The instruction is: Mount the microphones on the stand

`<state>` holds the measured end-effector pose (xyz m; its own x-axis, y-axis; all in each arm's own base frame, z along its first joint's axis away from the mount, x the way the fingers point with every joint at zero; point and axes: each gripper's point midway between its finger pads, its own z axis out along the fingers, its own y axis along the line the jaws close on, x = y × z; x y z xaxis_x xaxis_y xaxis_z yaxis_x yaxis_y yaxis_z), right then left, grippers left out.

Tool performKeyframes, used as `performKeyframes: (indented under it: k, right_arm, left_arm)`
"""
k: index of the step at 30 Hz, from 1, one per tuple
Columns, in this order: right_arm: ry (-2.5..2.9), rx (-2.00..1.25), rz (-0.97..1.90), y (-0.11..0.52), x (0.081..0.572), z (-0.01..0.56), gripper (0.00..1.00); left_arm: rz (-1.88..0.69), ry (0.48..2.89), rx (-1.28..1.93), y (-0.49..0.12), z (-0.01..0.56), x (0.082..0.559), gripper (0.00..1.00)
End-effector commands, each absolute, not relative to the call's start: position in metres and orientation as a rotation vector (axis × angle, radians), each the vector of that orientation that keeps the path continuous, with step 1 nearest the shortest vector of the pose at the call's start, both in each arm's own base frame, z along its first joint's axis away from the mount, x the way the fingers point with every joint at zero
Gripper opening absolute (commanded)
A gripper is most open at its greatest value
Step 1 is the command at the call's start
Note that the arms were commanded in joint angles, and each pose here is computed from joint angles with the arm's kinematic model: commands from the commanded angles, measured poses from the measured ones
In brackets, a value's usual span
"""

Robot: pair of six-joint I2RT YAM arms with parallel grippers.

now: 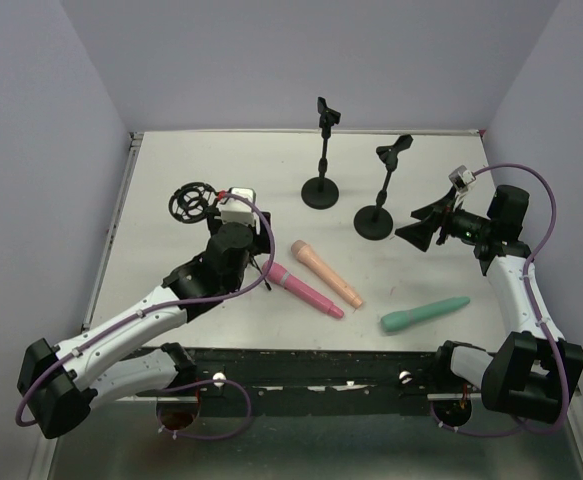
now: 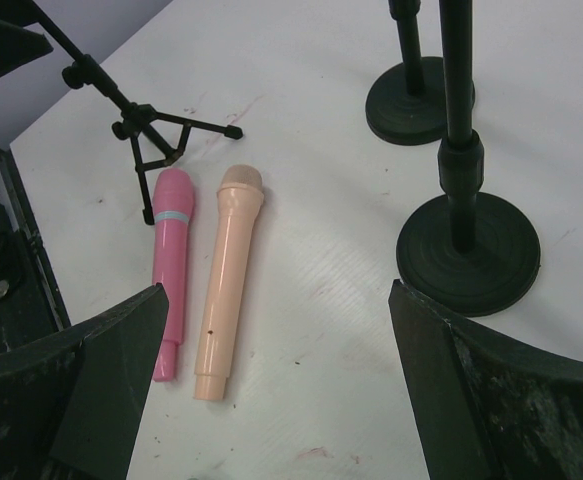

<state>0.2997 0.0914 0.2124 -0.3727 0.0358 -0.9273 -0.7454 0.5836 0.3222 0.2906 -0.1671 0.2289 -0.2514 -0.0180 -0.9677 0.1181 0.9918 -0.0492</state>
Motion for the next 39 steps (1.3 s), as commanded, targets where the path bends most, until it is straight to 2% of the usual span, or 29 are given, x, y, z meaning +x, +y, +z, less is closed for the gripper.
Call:
performKeyframes:
  k: [1, 13, 24, 33, 39]
  right_arm:
    - [1.746, -0.609, 0.941, 0.091, 0.3, 0.221, 1.0]
    - [1.744, -0.61, 0.947, 0.092, 0.299, 0.221, 1.0]
    - [1.741, -0.616, 0.956, 0.093, 0.298, 0.221, 1.0]
    - [1.739, -0.62, 0.961, 0.093, 0.297, 0.221, 1.0]
    - [1.738, -0.62, 0.957, 0.093, 0.297, 0.223, 1.0]
  left_arm:
    - [-0.111, 1.806, 0.033, -0.155, 0.228, 0.284, 0.84]
    - [-0.185, 1.805, 0.049, -0.151, 0.217, 0.262, 0.85]
    - [-0.05, 1.721, -0.005, -0.155, 0.217, 0.294, 0.79]
    - [-0.002, 1.71, -0.019, -0.156, 0.214, 0.302, 0.65]
    - [0.017, 1.696, -0.014, -0.156, 0.218, 0.307, 0.44]
